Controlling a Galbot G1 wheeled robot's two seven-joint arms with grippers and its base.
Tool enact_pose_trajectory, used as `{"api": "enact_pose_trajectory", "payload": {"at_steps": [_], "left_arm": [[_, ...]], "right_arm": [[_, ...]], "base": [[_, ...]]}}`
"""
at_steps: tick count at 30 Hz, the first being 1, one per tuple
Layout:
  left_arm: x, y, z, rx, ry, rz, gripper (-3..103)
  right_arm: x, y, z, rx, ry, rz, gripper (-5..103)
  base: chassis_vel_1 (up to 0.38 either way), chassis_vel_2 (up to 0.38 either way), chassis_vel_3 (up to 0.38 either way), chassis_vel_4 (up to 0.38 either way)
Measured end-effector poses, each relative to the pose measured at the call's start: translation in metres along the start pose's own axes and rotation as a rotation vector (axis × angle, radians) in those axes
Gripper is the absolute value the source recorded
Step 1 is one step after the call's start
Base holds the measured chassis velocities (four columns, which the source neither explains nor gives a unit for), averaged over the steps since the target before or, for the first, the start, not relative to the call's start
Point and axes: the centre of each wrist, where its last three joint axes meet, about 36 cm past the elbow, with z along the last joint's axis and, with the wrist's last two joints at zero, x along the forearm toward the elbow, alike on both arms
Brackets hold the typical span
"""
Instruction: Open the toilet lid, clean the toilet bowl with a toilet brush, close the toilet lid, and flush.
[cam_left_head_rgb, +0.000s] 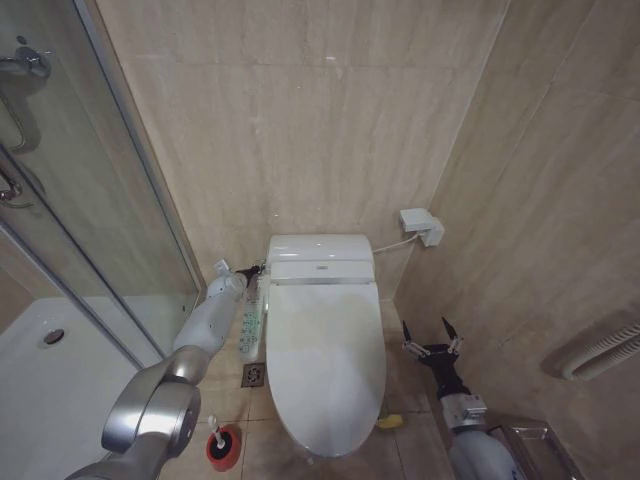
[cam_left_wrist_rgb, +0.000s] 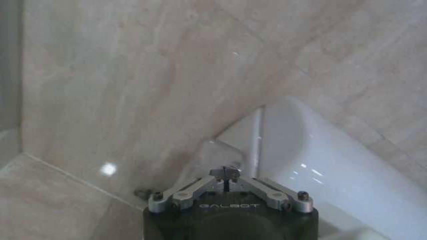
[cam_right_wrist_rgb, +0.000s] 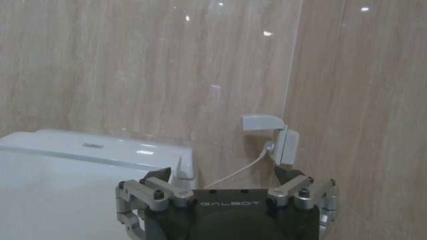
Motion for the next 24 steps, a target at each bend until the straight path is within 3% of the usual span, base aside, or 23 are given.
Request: {"api": "enact_pose_trajectory", "payload": {"at_steps": [7,24], "left_arm": [[-0.002,-0.001,0.003,-0.016,0.005,0.013,0],[0.004,0.028,-0.005,-0.007,0.002,-0.024,0]], "right_arm": [[0.0,0.0,0.0,0.0,0.0,0.0,100],[0.0,0.0,0.0,0.0,0.0,0.0,100]], "base": [[0.0,0.0,0.0,0.0],[0.0,0.0,0.0,0.0]]}}
